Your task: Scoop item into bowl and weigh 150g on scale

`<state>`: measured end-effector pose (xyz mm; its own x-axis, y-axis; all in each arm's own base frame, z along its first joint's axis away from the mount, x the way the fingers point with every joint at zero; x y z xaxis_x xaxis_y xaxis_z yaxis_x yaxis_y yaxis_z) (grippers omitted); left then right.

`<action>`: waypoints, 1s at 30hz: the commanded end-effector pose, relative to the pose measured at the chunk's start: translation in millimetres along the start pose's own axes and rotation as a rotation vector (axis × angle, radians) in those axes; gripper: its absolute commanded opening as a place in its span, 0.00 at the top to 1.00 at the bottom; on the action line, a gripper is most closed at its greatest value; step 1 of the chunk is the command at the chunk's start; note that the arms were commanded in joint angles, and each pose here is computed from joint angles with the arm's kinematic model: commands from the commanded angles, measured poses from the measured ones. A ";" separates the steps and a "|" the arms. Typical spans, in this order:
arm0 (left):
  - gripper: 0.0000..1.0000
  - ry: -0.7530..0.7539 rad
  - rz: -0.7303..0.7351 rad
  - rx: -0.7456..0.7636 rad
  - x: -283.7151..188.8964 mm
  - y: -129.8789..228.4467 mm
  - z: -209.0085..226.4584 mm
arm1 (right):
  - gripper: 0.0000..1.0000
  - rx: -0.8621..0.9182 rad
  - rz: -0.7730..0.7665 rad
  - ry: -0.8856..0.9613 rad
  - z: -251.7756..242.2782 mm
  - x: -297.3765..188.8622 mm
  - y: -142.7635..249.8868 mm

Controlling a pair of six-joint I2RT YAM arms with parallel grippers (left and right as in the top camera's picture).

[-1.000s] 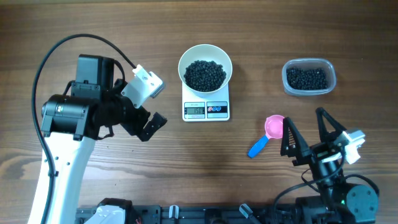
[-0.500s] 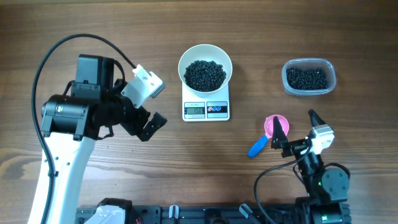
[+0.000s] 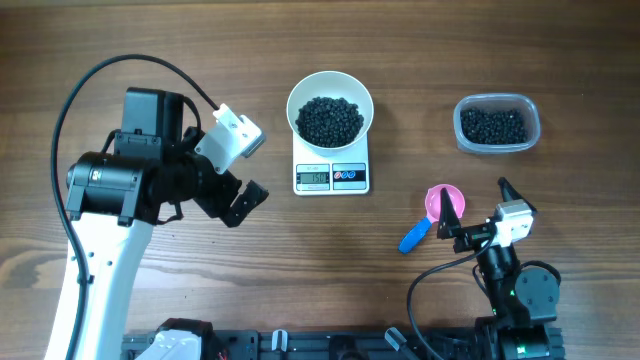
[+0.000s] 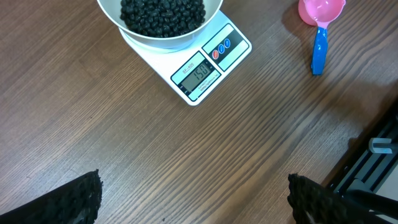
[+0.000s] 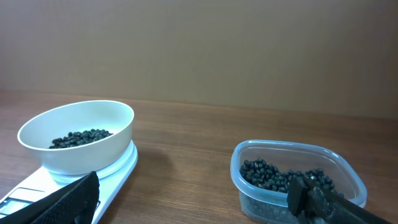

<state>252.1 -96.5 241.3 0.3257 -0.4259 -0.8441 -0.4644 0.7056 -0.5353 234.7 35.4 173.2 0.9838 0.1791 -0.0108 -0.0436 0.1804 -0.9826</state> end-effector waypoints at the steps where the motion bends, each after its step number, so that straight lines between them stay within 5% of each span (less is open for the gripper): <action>1: 0.00 -0.004 -0.003 0.016 -1.3 0.8 0.1 | 0.00 -0.020 -0.017 0.011 -1.5 -0.8 -2.9; 14: 0.00 -0.035 -0.009 -0.080 -12.0 7.5 -7.4 | 0.00 -0.020 -0.017 0.011 -1.5 -0.8 -2.9; 23: 0.00 -0.415 -0.521 -0.305 -77.0 26.3 -37.9 | 0.00 -0.020 -0.017 0.011 -1.5 -0.8 -2.9; 30: 0.00 -0.533 -0.819 -0.445 -22.7 52.7 -11.1 | 0.00 -0.020 -0.017 0.011 -1.5 -0.8 -2.9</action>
<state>205.3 -62.2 250.8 0.9202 -0.3367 -0.1995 -0.1760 0.0992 -0.9794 234.4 35.2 174.4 0.9840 0.1780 -0.0055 -0.0370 0.1742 -0.9840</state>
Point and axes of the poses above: each gripper's point midway between its finger pads, its own x axis out along the fingers, its own z axis along the line the jaws close on, y = z × x, the point moved 1 cm from there along -x, back along the fingers, and after that the axes turned 11 degrees about x, right-handed, at the moved point
